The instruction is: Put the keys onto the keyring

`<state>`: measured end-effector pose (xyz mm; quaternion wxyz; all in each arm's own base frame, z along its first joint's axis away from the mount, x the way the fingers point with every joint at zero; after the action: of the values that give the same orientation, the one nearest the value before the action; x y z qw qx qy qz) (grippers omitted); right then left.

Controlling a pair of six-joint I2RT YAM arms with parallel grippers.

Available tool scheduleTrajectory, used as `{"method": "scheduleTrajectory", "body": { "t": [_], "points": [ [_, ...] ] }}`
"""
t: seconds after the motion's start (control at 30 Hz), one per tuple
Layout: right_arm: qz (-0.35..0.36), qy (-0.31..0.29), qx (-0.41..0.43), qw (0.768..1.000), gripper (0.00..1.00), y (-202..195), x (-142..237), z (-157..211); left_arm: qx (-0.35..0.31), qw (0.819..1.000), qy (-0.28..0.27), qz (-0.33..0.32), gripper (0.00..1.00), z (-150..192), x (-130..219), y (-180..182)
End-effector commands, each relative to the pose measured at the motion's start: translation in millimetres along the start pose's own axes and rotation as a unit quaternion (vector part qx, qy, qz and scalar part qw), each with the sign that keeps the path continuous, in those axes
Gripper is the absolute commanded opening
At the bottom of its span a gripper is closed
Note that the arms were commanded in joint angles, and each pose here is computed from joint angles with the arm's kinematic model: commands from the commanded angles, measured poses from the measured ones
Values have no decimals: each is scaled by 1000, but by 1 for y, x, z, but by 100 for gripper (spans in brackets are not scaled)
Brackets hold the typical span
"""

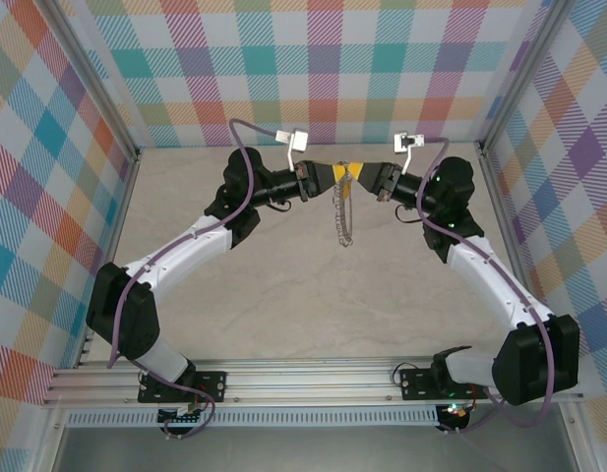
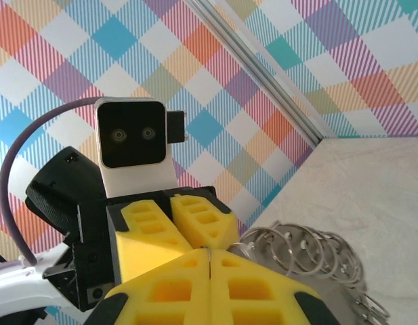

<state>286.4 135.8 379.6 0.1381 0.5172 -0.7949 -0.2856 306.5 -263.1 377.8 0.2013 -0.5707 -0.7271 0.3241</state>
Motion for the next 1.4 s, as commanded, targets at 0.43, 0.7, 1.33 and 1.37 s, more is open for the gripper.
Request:
{"method": "scheduleTrajectory", "body": {
  "t": [0.43,0.7,1.33,1.37],
  "points": [
    [-76,150,83,982,0,-6,-8,-25,-137,986,84,-37,42,-41,32,-31],
    [-112,181,67,975,0,-19,-13,-17,-127,977,169,-11,40,-41,22,-15],
    [-122,190,52,973,0,-26,-15,-11,-98,973,209,8,30,-35,10,7],
    [-123,190,53,973,0,-26,-15,-11,-96,973,209,9,30,-35,9,8]
  ]
}}
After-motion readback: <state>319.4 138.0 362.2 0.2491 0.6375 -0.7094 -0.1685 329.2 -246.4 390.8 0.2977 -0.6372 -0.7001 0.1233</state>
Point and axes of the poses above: each hand's point on the last joint's axis, 136 mm out from that joint toward the fingers, its own x axis back along the fingers, its own y axis along the line the jaws close on, z = x × y, the point moved 10 cm from there along x, back along the fingers, and after that the axes turned 5 degrees about x, right-handed, at the moved point
